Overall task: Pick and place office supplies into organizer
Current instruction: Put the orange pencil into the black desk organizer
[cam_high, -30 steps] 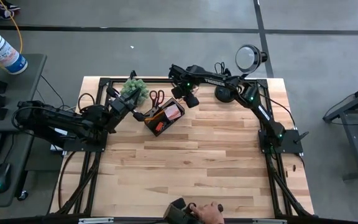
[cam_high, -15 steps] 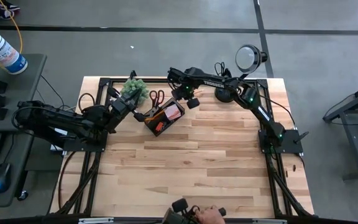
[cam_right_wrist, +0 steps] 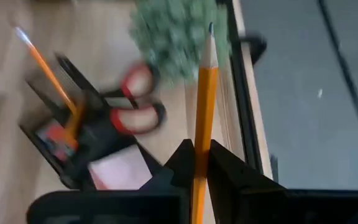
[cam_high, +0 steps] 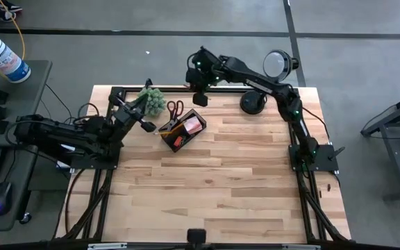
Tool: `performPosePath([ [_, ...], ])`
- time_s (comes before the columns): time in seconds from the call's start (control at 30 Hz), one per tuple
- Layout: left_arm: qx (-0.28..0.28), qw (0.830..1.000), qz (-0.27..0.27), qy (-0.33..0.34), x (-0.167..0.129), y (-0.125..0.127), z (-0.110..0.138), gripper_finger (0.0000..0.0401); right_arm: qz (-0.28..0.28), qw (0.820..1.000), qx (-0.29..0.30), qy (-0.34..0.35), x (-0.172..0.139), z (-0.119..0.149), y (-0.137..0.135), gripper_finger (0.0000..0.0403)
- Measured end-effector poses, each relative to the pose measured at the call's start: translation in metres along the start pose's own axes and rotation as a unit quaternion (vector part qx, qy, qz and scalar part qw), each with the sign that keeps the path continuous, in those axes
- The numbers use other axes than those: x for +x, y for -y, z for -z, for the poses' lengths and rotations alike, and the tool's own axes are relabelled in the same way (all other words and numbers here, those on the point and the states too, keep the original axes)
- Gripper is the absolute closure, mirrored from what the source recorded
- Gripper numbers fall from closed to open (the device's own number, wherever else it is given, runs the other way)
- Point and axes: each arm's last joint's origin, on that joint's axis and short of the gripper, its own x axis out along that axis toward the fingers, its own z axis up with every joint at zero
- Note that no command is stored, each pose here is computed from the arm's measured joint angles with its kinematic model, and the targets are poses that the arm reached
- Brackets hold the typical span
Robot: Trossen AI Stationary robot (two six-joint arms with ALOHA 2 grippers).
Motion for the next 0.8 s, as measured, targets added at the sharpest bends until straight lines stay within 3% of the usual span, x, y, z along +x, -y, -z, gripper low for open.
performPosePath([
  [0.1,0.001,1.0,-0.008,0.009,-0.002,-0.007,-0.005,0.0394,-0.009,0.998,-0.011,0.062,-0.012,-0.019,-0.015,0.0387],
  [0.23,0.008,1.0,-0.016,0.018,-0.004,-0.013,-0.009,0.0394,-0.093,0.982,0.035,0.159,-0.012,-0.041,-0.036,0.0387],
  [0.37,0.008,1.0,-0.02,0.022,-0.005,-0.016,-0.011,0.0394,-0.109,0.971,0.003,0.213,-0.003,-0.058,-0.066,0.0387],
  [0.53,0.004,1.0,-0.019,0.022,-0.005,-0.016,-0.011,0.0394,-0.114,0.97,-0.003,0.214,0.02,-0.055,-0.093,0.0387],
  [0.8,0.01,1.0,-0.015,0.018,-0.005,-0.015,-0.01,0.0394,-0.092,0.959,0.046,0.263,0.067,-0.03,-0.101,0.0387],
])
